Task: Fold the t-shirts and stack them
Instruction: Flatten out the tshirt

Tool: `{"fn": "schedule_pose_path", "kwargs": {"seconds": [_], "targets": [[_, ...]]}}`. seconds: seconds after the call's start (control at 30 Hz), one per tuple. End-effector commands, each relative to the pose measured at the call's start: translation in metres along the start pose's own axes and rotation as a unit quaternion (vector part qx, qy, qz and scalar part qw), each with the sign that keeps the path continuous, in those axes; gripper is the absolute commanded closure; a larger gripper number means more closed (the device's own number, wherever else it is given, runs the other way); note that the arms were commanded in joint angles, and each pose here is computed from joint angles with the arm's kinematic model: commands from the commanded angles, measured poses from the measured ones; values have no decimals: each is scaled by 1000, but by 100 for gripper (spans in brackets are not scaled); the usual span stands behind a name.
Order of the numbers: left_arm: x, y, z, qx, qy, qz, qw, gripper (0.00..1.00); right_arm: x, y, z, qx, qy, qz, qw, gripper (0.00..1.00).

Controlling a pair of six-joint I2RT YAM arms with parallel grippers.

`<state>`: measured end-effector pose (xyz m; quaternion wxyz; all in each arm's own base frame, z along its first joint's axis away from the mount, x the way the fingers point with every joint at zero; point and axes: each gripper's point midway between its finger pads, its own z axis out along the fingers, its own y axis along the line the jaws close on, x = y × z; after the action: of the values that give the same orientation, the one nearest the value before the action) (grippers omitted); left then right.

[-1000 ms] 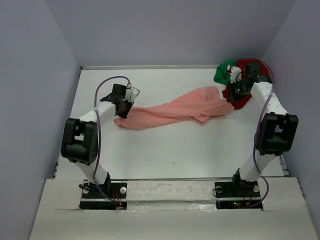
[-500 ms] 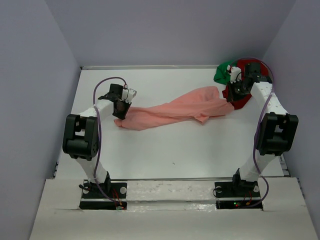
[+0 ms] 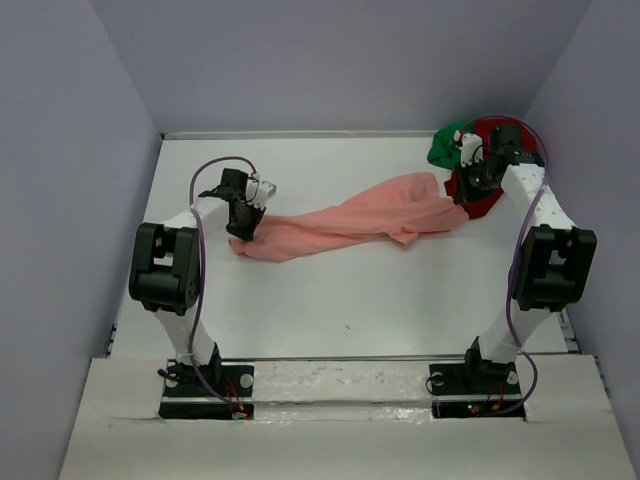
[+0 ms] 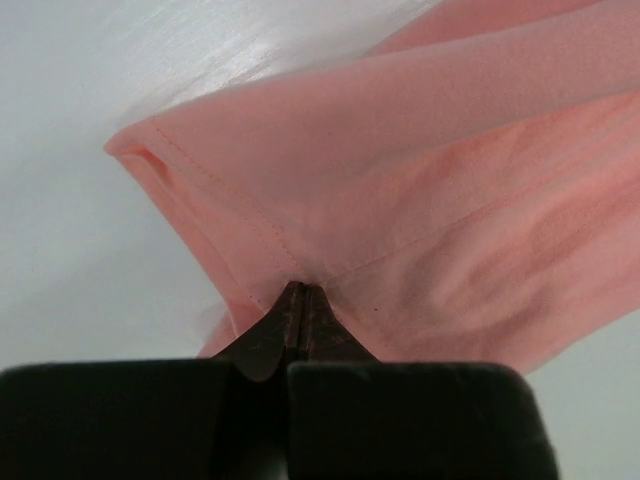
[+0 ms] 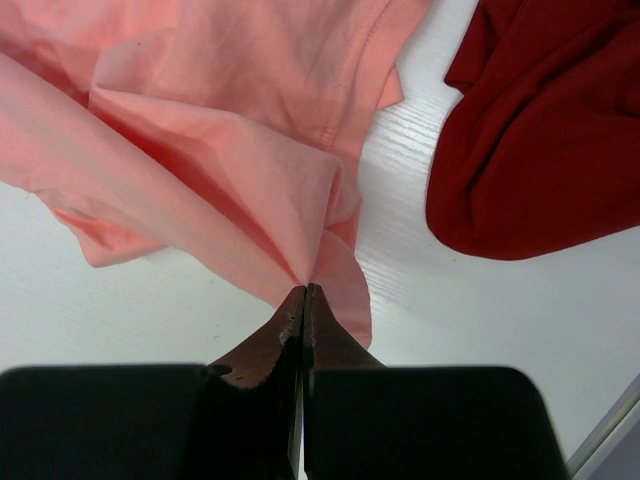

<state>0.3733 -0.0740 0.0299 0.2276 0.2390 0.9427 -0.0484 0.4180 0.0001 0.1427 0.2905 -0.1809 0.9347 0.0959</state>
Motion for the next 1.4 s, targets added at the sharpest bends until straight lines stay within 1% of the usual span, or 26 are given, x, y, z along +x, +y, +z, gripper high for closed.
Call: {"fn": "schedule_pose_path", "kwargs": {"seconds": [0.0, 0.17, 0.33, 0.4, 0.53, 0.63, 0.83, 0.87, 0.9, 1.0, 1.07, 1.23, 1.37], "targets": [[-8, -2, -8, 8, -6, -3, 1000, 100, -2, -4, -10, 14, -7, -7, 1000, 100], [-15, 4, -16, -11, -24, -2, 1000, 100, -2, -4, -9, 12, -6, -6, 1000, 100], [-33, 10, -41, -54, -72, 21, 996, 100, -2, -2, -8, 6, -6, -4, 1000, 100], [-41, 10, -52, -61, -99, 23, 993, 100, -1, -2, -7, 5, -4, -3, 1000, 100], [-52, 6, -65, -56, -126, 28, 990, 100, 0, -1, -6, 3, -3, -2, 1000, 100], [-53, 0, -66, -36, -126, 32, 991, 100, 0, -1, -5, 1, -1, -1, 1000, 100], [-37, -1, -45, -31, -88, 25, 995, 100, 1, -2, -5, 3, 0, -3, 1000, 100], [-35, 0, -41, -34, -84, 21, 996, 91, 2, -2, -5, 5, 1, -3, 1000, 100], [-31, 4, -38, -43, -79, 19, 996, 85, 2, -3, -5, 6, 2, -4, 1000, 100], [-27, 8, -34, -55, -71, 17, 996, 78, 3, -3, -5, 7, 4, -5, 1000, 100], [-27, 8, -33, -49, -65, 12, 997, 71, 4, -3, -3, 6, 5, -4, 1000, 100], [-26, 6, -29, -22, -50, -2, 999, 69, 5, -3, -2, 5, 8, -3, 1000, 100], [-24, 9, -25, -20, -40, -10, 999, 68, 6, -4, -2, 7, 8, -4, 1000, 100]]}}
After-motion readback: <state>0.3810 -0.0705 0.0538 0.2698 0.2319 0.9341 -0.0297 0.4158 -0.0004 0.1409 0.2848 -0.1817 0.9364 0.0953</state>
